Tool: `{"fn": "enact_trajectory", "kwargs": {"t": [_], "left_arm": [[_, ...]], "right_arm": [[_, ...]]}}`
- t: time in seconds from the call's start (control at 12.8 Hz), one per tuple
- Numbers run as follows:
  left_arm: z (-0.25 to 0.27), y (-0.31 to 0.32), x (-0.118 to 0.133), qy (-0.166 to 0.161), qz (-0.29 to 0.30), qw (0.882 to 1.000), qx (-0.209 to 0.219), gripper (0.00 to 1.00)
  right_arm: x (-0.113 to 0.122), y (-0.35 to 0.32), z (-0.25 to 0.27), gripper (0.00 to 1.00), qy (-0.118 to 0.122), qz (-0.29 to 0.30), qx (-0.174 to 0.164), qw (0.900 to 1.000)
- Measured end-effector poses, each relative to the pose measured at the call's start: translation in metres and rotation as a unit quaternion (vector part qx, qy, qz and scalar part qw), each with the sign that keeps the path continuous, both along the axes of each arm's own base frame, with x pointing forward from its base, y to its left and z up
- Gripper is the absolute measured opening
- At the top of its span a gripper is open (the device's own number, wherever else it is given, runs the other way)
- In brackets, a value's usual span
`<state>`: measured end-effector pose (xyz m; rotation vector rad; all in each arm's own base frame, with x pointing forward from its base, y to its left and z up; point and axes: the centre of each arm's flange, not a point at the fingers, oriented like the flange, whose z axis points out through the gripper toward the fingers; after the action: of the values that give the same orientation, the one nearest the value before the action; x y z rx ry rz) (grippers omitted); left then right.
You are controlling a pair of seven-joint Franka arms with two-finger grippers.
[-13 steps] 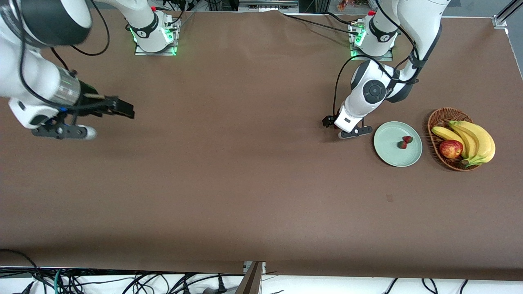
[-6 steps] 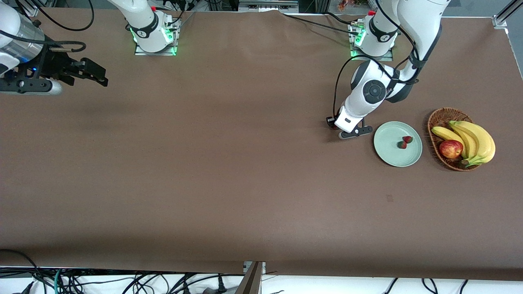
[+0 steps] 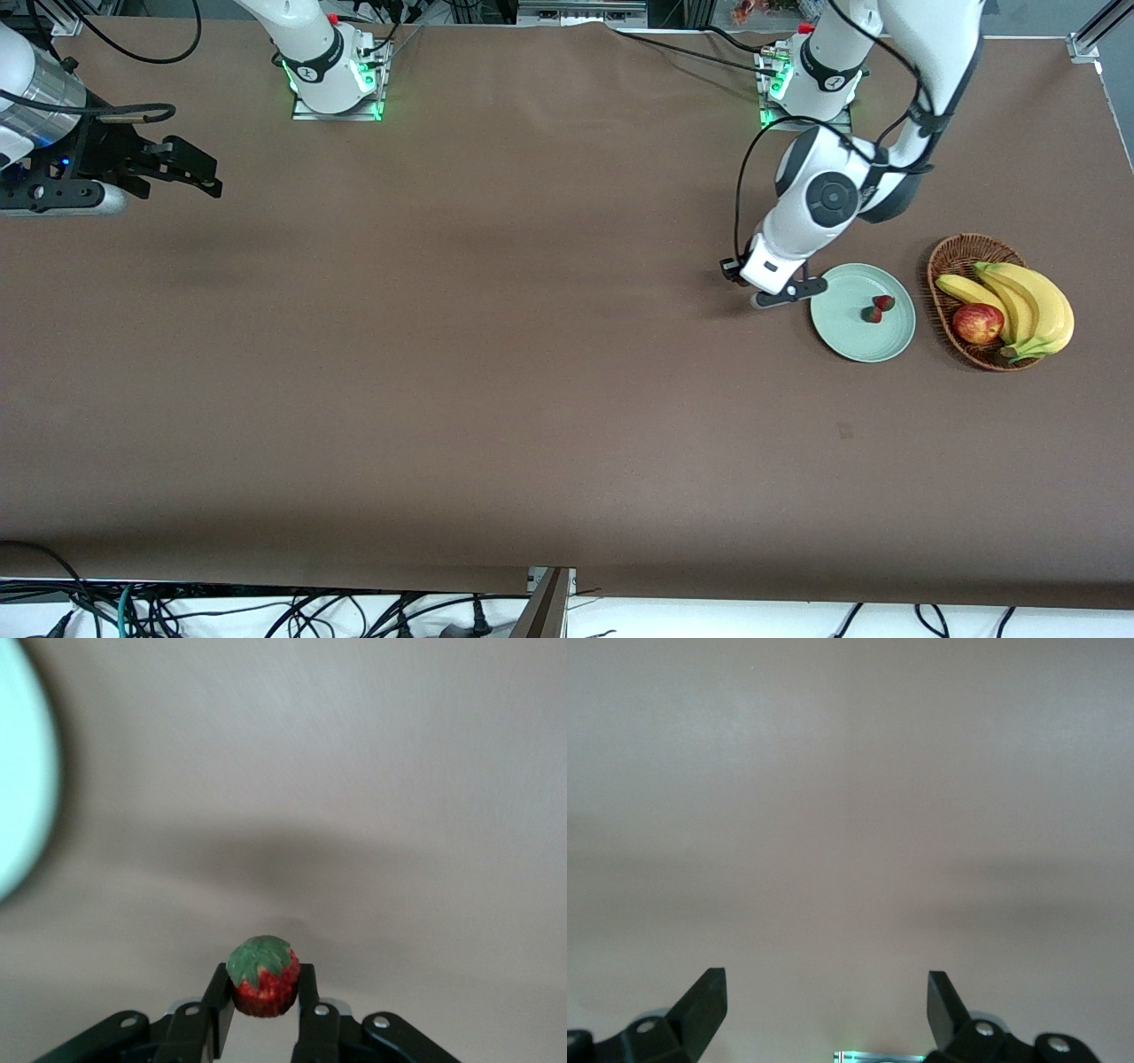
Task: Collect all strawberries into plate
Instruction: 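Carry the strawberry over the plate and open the left gripper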
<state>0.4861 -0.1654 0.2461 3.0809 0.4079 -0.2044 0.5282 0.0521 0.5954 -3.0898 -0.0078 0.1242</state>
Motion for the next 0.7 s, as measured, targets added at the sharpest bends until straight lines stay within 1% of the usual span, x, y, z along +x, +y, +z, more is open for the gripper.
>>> {"fn": "enact_trajectory", "kwargs": {"t": [0.16,0.31,0.47,0.55,0.7], "left_arm": [[0.03,0.049,0.016,-0.002,-0.022,1.0,0.005,0.33],[0.036,0.111,0.025,-0.004,-0.049,0.999,0.003,0.33],[0.028,0.169,0.027,0.001,-0.072,0.997,0.001,0.33],[0.019,0.185,0.027,0.001,-0.077,0.997,0.001,0.33],[-0.003,0.19,0.028,-0.002,-0.083,0.996,0.004,0.33]], "right_arm": [[0.002,0.0,0.001,1.0,-0.007,0.002,-0.01,1.0],[0.007,0.001,-0.001,1.0,-0.013,0.005,-0.019,1.0],[0.013,0.0,-0.001,1.0,-0.016,0.004,-0.019,1.0],[0.015,-0.002,-0.001,1.0,-0.017,0.004,-0.019,1.0],[0.02,-0.002,0.001,1.0,-0.02,0.004,-0.019,1.0]]}}
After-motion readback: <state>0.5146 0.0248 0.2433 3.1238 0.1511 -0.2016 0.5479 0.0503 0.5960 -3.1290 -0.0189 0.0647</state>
